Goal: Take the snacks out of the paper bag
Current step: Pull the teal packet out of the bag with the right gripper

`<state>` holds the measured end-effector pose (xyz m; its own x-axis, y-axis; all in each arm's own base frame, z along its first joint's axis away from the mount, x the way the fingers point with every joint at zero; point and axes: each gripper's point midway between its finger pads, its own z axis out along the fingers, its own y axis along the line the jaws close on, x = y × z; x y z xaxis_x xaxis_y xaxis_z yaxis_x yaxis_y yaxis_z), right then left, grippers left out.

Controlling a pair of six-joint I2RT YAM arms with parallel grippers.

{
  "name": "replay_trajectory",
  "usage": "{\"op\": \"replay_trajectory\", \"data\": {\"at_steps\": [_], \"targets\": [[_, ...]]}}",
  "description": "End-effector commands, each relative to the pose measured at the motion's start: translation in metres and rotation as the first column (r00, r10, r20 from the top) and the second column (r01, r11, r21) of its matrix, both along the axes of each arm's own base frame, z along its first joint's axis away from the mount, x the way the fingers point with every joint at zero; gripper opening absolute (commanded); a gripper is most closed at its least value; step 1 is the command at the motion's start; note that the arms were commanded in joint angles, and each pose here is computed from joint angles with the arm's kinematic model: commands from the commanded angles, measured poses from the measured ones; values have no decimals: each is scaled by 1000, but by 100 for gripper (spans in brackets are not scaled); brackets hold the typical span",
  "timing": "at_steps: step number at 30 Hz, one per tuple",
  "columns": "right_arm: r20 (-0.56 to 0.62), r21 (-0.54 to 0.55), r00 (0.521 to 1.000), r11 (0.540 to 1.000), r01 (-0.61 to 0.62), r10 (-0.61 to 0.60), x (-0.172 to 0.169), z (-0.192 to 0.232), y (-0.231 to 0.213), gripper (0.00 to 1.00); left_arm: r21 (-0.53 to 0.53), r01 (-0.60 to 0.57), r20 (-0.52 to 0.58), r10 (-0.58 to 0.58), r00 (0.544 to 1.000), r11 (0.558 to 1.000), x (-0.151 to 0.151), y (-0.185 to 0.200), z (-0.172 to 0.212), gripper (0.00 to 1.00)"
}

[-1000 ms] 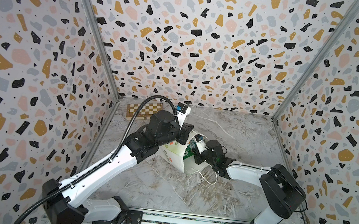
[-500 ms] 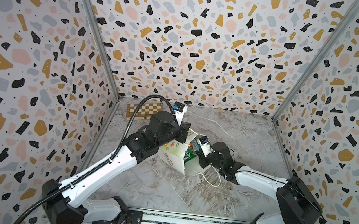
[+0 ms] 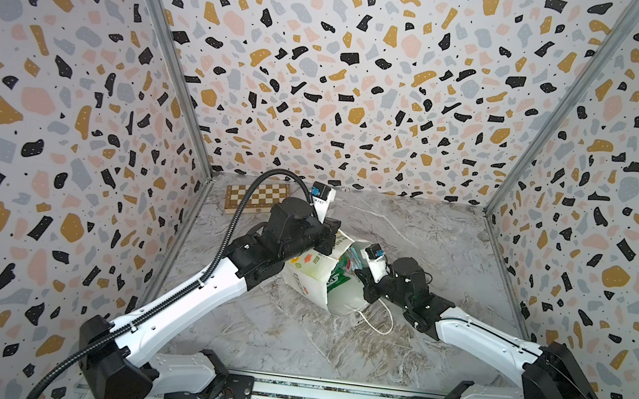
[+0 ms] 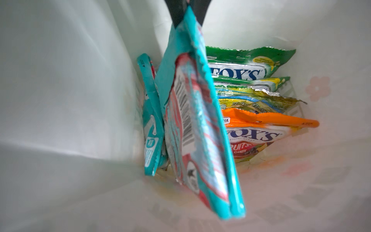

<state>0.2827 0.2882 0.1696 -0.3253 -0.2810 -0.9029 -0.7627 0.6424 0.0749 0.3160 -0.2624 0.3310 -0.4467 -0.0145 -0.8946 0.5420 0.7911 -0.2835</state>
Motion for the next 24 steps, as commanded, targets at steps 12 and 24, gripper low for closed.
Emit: {"op": "replay_trajectory", "data": {"at_steps": [12,24], "targets": [[80,38,996,998,46,-49,-21,62,-31,0,-9,-8,17,9,1000,1000,5,-3,-3,0],[206,108,957,977,184,-203,-33,128,-78,0,-4,-31,25,31,999,1000,8,0,-2,0]]}}
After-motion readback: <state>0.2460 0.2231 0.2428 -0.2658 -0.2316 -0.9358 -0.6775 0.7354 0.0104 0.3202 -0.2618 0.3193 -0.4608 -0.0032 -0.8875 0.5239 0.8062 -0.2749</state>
